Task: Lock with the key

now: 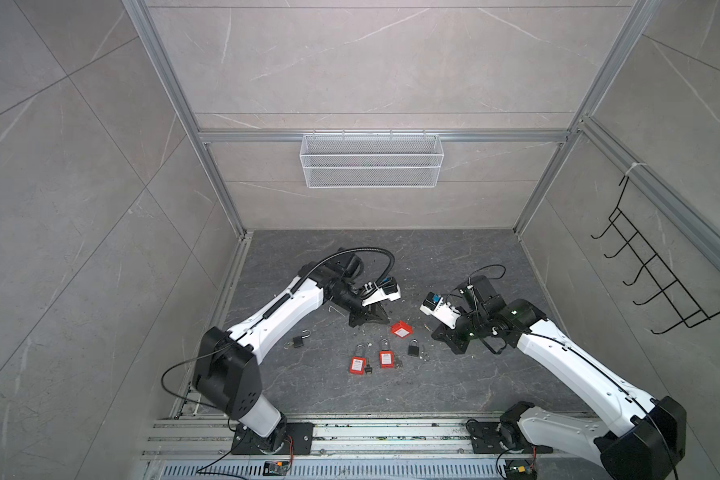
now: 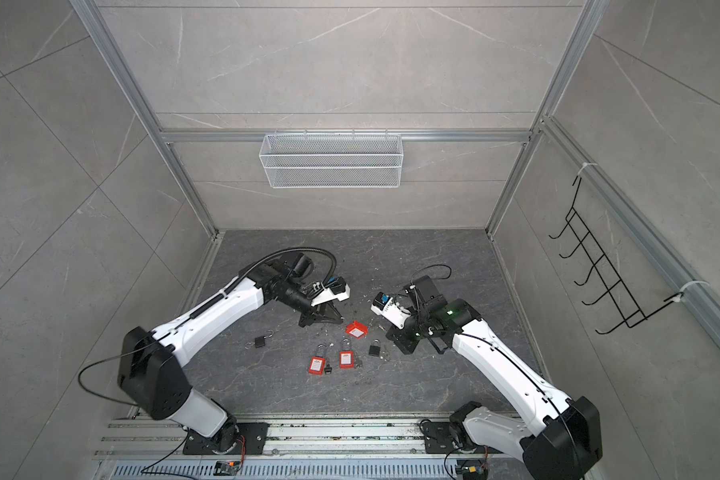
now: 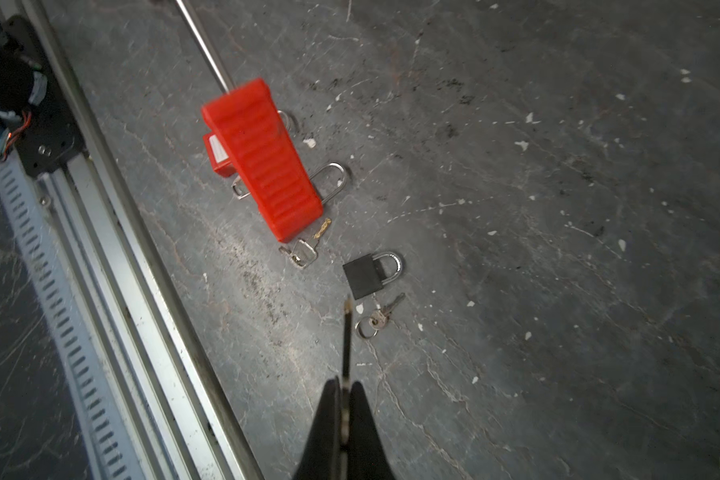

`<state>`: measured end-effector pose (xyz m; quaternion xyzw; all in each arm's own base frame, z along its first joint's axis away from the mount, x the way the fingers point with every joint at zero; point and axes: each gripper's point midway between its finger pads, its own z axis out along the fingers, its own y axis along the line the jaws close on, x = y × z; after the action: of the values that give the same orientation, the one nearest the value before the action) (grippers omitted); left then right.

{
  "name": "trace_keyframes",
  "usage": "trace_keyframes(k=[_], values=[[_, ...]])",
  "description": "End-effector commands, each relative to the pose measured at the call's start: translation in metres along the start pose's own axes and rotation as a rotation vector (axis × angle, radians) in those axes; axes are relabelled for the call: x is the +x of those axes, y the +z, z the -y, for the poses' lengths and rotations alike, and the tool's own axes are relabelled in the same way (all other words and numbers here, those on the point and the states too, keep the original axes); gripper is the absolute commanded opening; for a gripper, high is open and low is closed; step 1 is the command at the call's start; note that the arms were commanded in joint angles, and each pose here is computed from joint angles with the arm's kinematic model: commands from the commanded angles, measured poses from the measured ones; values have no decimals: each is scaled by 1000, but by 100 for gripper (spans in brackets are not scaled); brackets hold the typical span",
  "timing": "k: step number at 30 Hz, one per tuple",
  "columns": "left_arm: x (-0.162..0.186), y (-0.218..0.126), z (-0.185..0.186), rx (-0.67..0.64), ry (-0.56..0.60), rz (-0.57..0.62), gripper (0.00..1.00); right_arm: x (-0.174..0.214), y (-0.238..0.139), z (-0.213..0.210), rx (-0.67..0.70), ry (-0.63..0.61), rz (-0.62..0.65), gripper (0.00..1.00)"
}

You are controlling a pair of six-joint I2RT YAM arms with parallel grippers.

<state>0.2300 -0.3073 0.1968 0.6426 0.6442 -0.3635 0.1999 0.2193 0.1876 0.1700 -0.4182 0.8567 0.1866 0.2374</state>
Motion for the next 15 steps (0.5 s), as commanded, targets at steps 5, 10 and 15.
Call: trace_keyframes(k=[5, 10, 15], values=[[4, 32, -18, 144, -121, -193, 0, 4, 3, 22, 128, 249, 31, 0], [10, 53, -34, 174, -175, -264, 0, 8, 11, 29, 151, 322, 23, 0], [22, 69, -49, 163, -206, -327, 0, 12, 24, 32, 145, 402, -20, 0]])
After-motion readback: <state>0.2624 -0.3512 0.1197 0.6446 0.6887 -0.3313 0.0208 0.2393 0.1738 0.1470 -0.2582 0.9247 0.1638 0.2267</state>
